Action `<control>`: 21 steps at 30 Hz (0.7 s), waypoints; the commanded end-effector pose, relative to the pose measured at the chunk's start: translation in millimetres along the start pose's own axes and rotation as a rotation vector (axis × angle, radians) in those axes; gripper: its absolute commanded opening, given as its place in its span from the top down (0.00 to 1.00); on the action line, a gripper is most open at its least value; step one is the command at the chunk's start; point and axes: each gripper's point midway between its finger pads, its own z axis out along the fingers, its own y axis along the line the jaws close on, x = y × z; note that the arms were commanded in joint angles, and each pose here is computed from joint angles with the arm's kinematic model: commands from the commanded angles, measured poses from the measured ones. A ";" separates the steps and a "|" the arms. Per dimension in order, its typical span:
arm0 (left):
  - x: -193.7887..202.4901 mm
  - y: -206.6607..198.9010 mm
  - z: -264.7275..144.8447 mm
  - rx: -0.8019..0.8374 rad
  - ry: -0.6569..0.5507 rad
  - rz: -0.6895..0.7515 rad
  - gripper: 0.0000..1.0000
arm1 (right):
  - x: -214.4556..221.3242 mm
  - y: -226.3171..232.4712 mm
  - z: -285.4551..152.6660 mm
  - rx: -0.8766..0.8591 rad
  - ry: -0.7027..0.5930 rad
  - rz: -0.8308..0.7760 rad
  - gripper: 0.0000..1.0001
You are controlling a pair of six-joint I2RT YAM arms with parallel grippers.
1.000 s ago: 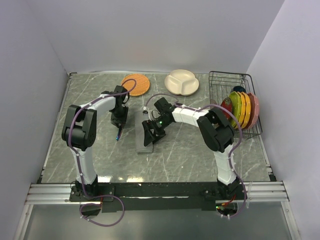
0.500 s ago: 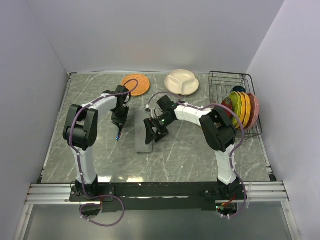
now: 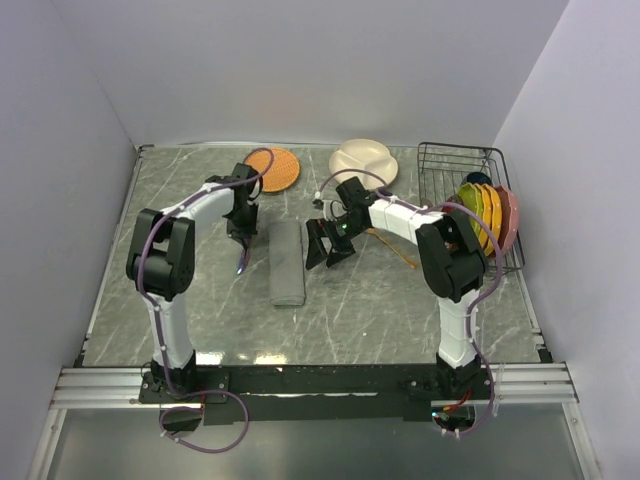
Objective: Fold the napkin into a case and place the utensils inside
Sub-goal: Pick up the knife from the center of the board, then insert the knife into the folded napkin.
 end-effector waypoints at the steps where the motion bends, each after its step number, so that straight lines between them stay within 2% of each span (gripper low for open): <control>1: -78.3 -27.6 -91.7 0.164 -0.355 -0.202 0.99 | -32.1 11.1 -26.5 0.014 -0.132 -0.023 0.00; 4: -84.1 -39.7 -107.8 0.214 -0.408 -0.270 0.99 | -36.6 10.5 -28.5 0.022 -0.155 -0.019 0.00; 6: -81.6 -46.0 -107.5 0.225 -0.401 -0.296 0.99 | -38.3 9.2 -29.1 0.029 -0.161 -0.015 0.00; 12: -72.2 -66.4 -86.4 0.208 -0.372 -0.324 0.99 | -35.1 5.9 -25.7 0.031 -0.161 0.010 0.00; 17: -73.3 -84.9 -78.3 0.200 -0.407 -0.298 0.99 | -33.0 4.0 -27.3 0.039 -0.168 0.009 0.00; 21: -68.6 -93.8 -62.7 0.161 -0.382 -0.272 0.99 | -29.9 1.5 -29.5 0.046 -0.175 0.023 0.00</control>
